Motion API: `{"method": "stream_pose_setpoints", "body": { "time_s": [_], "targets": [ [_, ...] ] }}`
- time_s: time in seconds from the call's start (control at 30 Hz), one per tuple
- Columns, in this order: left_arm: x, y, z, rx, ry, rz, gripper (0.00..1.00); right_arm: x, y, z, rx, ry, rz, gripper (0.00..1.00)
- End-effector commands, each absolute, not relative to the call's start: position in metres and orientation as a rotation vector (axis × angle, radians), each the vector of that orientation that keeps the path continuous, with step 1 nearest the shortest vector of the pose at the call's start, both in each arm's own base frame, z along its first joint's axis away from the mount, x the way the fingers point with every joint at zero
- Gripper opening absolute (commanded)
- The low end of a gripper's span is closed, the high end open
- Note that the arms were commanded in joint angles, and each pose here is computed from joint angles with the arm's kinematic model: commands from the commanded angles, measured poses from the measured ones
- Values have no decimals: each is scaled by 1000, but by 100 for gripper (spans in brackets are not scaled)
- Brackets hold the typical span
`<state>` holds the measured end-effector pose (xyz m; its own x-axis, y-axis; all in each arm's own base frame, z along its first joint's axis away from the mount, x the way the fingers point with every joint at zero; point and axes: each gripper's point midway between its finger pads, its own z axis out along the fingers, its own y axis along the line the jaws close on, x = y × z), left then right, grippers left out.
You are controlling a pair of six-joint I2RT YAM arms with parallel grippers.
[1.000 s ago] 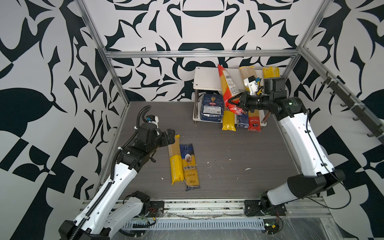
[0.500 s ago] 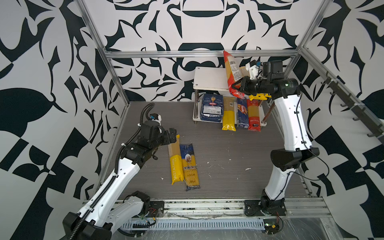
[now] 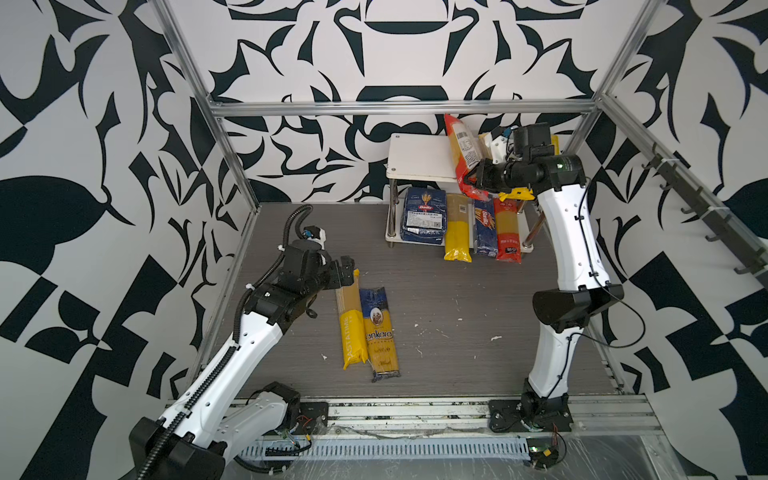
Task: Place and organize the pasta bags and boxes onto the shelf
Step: 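Lower the red-and-white bag onto the top tier beside the yellow bags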
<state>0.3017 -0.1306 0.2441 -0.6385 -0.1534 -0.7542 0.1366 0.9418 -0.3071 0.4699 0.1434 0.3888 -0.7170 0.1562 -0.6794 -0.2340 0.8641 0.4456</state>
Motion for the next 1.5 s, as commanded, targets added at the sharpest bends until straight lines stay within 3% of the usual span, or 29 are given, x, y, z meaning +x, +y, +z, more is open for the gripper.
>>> {"method": "stream_pose_setpoints", "body": {
  "time_s": [0.0,0.2,0.37,0.57,0.83,1.1,1.47],
  "targets": [
    [302,-130,257,-2,2181,-429,99,470,134,460,-122,2029,591,14],
    [300,-127,257,1,2173,-413,99,472,128,461,-98,2029,546,19],
    [299,-125,259,3,2166,-403,99,471,124,467,-92,2011,525,39],
    [299,-125,257,12,2169,-395,99,470,118,473,-81,1991,488,49],
    [298,-125,259,18,2166,-397,99,464,123,474,-121,1990,433,49],
    [295,-120,260,6,2159,-386,99,453,163,476,-271,1960,285,50],
    [293,-115,259,14,2155,-343,99,465,188,463,-329,1952,248,50]
  ]
}}
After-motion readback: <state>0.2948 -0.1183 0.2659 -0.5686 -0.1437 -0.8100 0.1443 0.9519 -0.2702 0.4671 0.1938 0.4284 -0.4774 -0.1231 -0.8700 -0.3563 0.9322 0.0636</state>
